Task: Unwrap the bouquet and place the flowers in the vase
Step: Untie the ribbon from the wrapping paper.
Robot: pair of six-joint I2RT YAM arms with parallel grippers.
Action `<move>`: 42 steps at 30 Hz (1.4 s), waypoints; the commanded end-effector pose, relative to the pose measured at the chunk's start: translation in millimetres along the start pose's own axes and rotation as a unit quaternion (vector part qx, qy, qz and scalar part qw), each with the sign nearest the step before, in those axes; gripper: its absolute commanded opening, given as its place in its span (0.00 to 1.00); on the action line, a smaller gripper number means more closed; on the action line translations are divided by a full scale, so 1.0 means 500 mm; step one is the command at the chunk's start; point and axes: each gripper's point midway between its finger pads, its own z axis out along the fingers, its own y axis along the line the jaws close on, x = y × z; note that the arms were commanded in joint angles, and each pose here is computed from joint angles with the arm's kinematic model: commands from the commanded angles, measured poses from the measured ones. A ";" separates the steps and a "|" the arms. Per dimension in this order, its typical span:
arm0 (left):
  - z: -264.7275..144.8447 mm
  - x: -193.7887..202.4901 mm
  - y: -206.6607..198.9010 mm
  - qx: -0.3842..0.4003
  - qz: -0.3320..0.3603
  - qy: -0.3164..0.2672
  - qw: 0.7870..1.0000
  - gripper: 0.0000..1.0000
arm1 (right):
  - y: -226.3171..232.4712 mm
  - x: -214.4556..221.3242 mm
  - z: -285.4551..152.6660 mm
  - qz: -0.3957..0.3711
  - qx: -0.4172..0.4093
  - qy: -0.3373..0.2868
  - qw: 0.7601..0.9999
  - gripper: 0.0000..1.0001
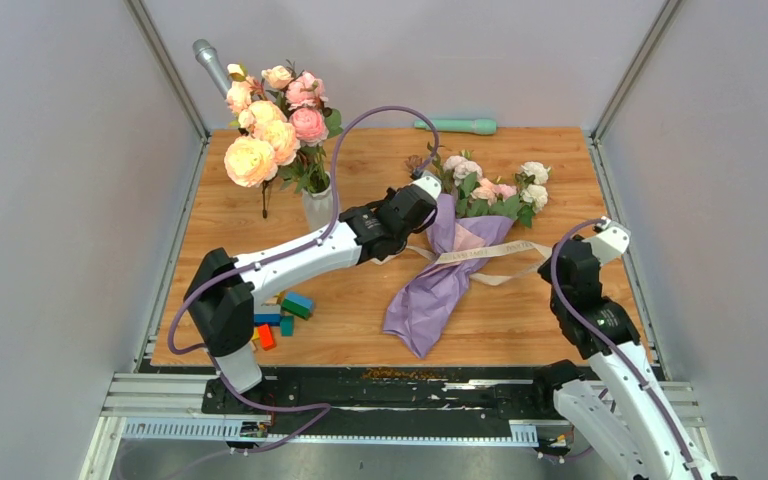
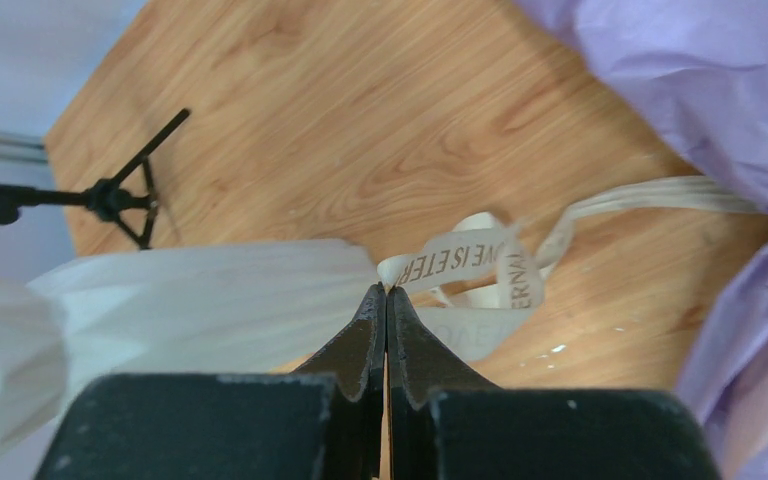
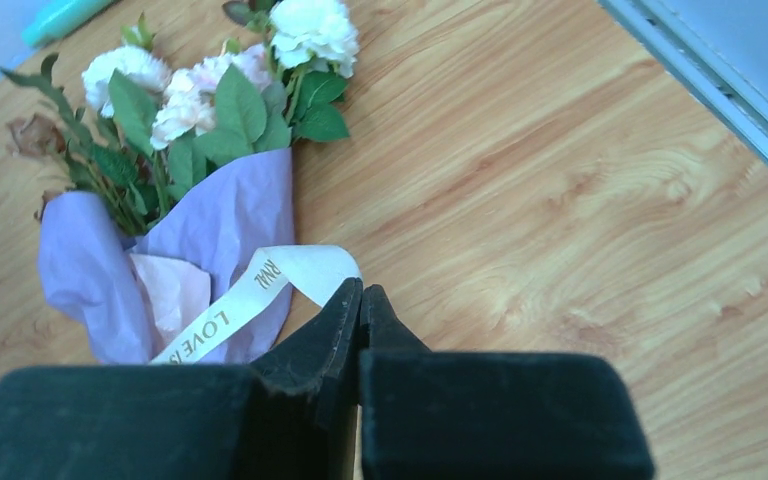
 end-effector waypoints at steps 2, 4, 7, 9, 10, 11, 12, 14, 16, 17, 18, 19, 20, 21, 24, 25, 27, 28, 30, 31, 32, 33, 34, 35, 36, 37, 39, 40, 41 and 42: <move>-0.015 0.003 0.070 -0.076 0.005 0.011 0.997 0.00 | -0.071 -0.019 -0.021 0.059 0.074 -0.042 0.995 0.00; -0.014 0.011 0.079 -0.088 0.005 0.017 0.996 0.00 | -0.085 -0.025 -0.032 0.079 0.083 -0.056 0.992 0.00; -0.012 0.016 0.077 -0.084 0.003 0.020 0.996 0.00 | -0.098 -0.026 -0.041 0.098 0.083 -0.070 0.989 0.04; -0.010 0.021 0.070 -0.075 0.003 0.023 0.997 0.00 | -0.103 -0.019 -0.041 0.106 0.081 -0.071 0.989 0.12; -0.010 0.024 0.067 -0.072 0.003 0.025 0.997 0.00 | -0.104 -0.013 -0.039 0.109 0.081 -0.070 0.988 0.22; -0.008 0.027 0.061 -0.065 0.002 0.027 0.998 0.04 | -0.105 -0.005 -0.037 0.110 0.081 -0.067 0.988 0.31; -0.008 0.030 0.056 -0.059 0.003 0.029 0.998 0.08 | -0.105 0.002 -0.035 0.110 0.080 -0.063 0.989 0.41; -0.008 0.032 0.042 -0.038 0.001 0.031 0.999 0.21 | -0.104 0.013 -0.030 0.109 0.080 -0.054 0.989 0.57; -0.011 0.031 0.024 -0.011 0.002 0.030 0.999 0.33 | -0.103 0.022 -0.026 0.105 0.081 -0.046 0.990 0.69; -0.013 0.029 0.020 -0.004 0.002 0.028 1.000 0.40 | -0.100 0.024 -0.025 0.105 0.079 -0.044 0.990 0.73; -0.015 0.027 0.012 0.008 0.004 0.025 1.000 0.45 | -0.096 0.023 -0.024 0.103 0.074 -0.043 0.991 0.78; -0.020 0.022 0.005 0.016 0.006 0.020 1.000 0.53 | -0.089 0.023 -0.021 0.097 0.067 -0.041 0.992 0.80; -0.024 0.017 -0.002 0.027 0.009 0.015 0.999 0.60 | -0.081 0.023 -0.020 0.092 0.058 -0.037 0.993 0.82; -0.029 0.009 -0.012 0.036 0.010 0.008 0.999 0.63 | -0.075 0.023 -0.018 0.086 0.051 -0.035 0.994 0.83; -0.042 -0.012 -0.044 0.075 0.014 -0.008 0.997 0.74 | -0.057 0.027 -0.012 0.062 0.029 -0.027 0.997 0.87; -0.049 -0.025 -0.052 0.084 0.013 -0.015 0.996 0.75 | -0.051 0.032 -0.008 0.055 0.021 -0.024 0.998 0.89; -0.061 -0.043 -0.071 0.110 0.007 -0.024 0.994 0.79 | -0.036 0.041 -0.002 0.034 0.000 -0.016 0.999 0.89; -0.068 -0.050 -0.083 0.129 0.005 -0.028 0.991 0.82 | -0.028 0.045 0.000 0.028 -0.011 -0.013 0.999 0.89; -0.087 -0.072 -0.097 0.160 0.001 -0.041 0.986 0.85 | -0.010 0.054 0.004 0.017 -0.037 -0.006 0.999 0.89; -0.093 -0.076 -0.101 0.170 0.003 -0.044 0.984 0.86 | 0.005 0.050 0.003 0.017 -0.058 -0.010 0.998 0.90; -0.106 -0.085 -0.106 0.186 0.000 -0.052 0.981 0.88 | 0.018 0.056 0.004 0.011 -0.077 -0.007 0.997 0.90; -0.119 -0.092 -0.111 0.203 -0.005 -0.060 0.977 0.90 | 0.033 0.058 0.002 0.006 -0.100 -0.005 0.995 0.91; -0.125 -0.096 -0.116 0.213 -0.009 -0.065 0.975 0.91 | 0.048 0.061 -0.001 0.000 -0.122 -0.001 0.993 0.91; -0.141 -0.103 -0.123 0.234 -0.015 -0.073 0.969 0.92 | 0.063 0.067 -0.005 -0.004 -0.144 0.007 0.990 0.92; -0.145 -0.102 -0.131 0.246 -0.017 -0.074 0.966 0.92 | 0.082 0.076 -0.010 -0.008 -0.171 0.018 0.985 0.92; -0.155 -0.103 -0.141 0.265 -0.020 -0.075 0.961 0.93 | 0.095 0.084 -0.014 -0.009 -0.189 0.027 0.982 0.92; -0.166 -0.094 -0.154 0.289 -0.021 -0.067 0.955 0.94 | 0.121 0.104 -0.023 -0.013 -0.226 0.051 0.973 0.92; -0.168 -0.084 -0.158 0.294 -0.019 -0.059 0.954 0.94 | 0.131 0.115 -0.027 -0.014 -0.242 0.064 0.968 0.92; -0.173 -0.081 -0.160 0.302 -0.018 -0.058 0.952 0.94 | 0.141 0.129 -0.031 -0.014 -0.257 0.079 0.963 0.93; -0.172 -0.068 -0.163 0.304 -0.013 -0.052 0.951 0.94 | 0.147 0.144 -0.032 -0.014 -0.267 0.094 0.959 0.93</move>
